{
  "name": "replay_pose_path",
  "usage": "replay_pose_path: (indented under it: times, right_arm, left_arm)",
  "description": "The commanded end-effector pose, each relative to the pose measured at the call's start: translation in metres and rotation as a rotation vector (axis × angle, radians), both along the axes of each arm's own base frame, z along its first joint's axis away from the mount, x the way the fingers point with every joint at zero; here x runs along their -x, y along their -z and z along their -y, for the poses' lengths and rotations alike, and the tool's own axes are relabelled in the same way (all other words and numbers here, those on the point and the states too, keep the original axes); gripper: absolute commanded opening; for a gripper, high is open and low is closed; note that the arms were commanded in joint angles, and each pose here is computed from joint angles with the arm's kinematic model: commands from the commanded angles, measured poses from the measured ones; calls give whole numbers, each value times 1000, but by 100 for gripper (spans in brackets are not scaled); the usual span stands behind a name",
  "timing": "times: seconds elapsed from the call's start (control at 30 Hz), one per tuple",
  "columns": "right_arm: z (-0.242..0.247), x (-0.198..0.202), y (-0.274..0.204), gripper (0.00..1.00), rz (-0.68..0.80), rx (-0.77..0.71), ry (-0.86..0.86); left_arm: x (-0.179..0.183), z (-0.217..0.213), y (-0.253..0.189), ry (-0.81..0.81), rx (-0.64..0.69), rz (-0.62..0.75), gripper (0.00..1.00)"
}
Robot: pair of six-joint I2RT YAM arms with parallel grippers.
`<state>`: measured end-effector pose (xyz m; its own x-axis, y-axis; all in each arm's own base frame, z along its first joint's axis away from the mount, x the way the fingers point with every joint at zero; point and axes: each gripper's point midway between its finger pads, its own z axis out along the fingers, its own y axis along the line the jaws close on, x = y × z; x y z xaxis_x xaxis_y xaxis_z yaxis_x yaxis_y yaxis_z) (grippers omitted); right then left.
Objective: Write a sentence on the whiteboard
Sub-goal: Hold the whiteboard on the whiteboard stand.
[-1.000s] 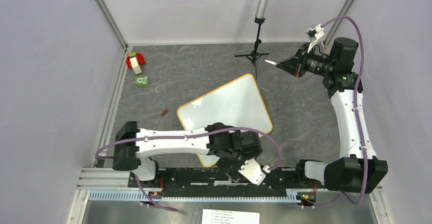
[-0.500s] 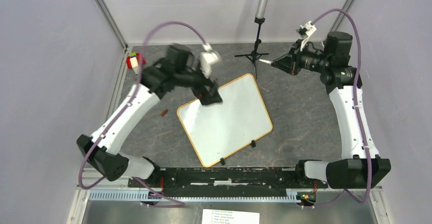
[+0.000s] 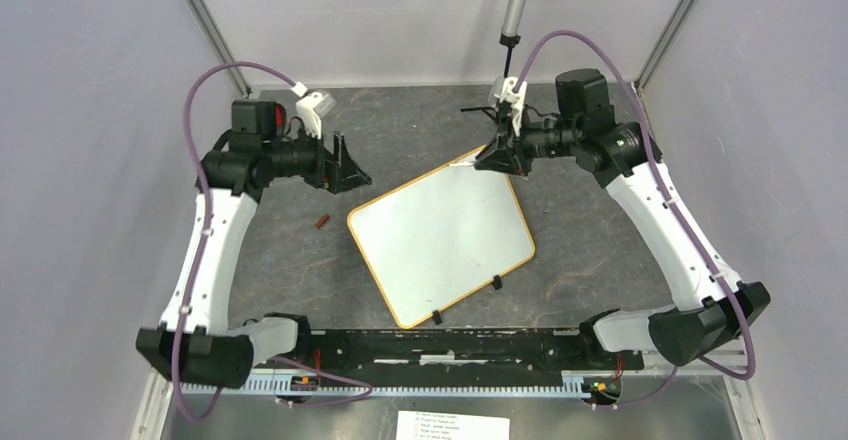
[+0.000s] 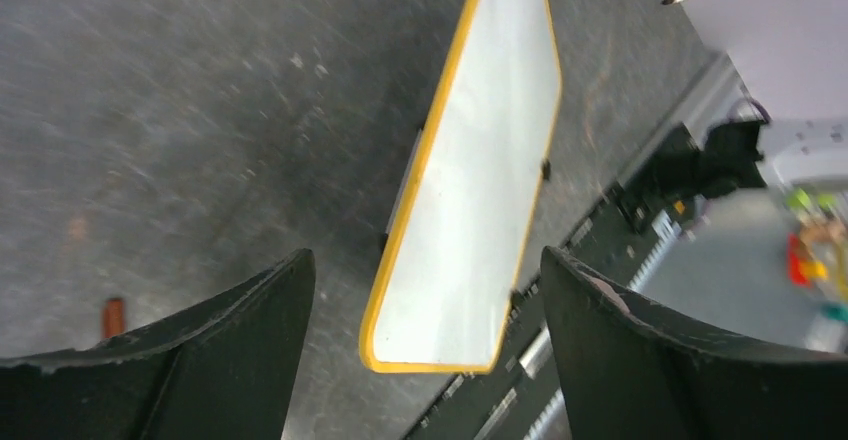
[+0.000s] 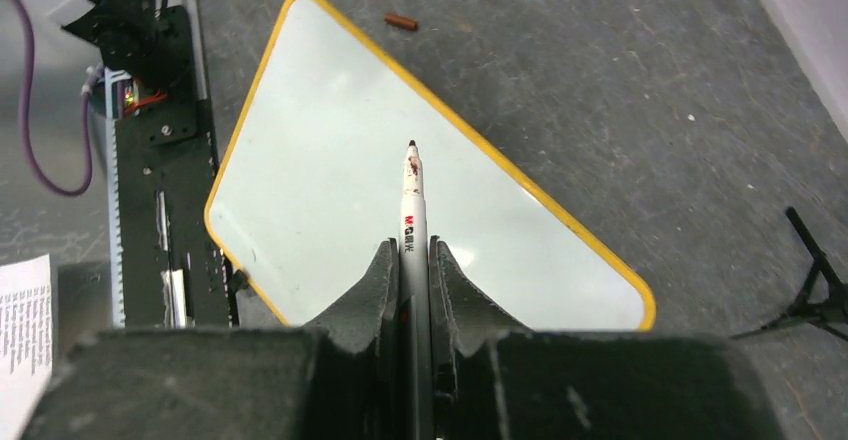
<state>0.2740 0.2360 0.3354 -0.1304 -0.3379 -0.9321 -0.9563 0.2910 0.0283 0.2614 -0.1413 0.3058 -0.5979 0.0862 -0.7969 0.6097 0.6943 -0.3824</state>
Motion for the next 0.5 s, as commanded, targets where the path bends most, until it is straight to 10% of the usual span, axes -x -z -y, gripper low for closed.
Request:
replay_pose_path:
  times: [0.0, 0.47]
  right_arm:
    - [-8, 21, -2, 0, 65, 30, -103]
    - [-18, 53, 16, 0, 89, 96, -164]
  left_arm:
    - [18, 22, 28, 201, 85, -188, 85]
    - [-19, 72, 66, 320, -5, -288, 69]
